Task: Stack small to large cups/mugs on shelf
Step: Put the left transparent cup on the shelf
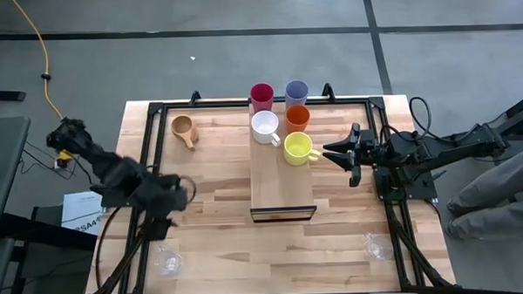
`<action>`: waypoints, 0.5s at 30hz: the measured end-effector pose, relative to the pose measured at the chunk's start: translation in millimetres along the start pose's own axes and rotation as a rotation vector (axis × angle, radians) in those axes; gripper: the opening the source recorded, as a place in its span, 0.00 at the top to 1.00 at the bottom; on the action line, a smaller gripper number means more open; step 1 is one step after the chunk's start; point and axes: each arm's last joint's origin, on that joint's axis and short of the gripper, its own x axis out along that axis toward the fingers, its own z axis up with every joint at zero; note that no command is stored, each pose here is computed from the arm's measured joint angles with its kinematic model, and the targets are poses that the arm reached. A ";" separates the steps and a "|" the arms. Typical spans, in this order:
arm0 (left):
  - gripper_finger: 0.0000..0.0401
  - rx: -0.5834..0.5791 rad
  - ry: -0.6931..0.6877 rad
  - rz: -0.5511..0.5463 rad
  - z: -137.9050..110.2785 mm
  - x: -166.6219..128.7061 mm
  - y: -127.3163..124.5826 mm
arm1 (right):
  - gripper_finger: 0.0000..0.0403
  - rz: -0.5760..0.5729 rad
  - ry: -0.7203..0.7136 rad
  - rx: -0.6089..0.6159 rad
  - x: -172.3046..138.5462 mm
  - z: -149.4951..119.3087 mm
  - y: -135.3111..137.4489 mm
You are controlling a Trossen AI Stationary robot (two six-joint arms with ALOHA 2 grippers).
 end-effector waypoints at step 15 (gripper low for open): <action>0.45 0.195 0.229 0.032 -33.3 78.6 -75.3 | 0.75 -0.010 0.012 -0.005 0.1 -1.3 -0.5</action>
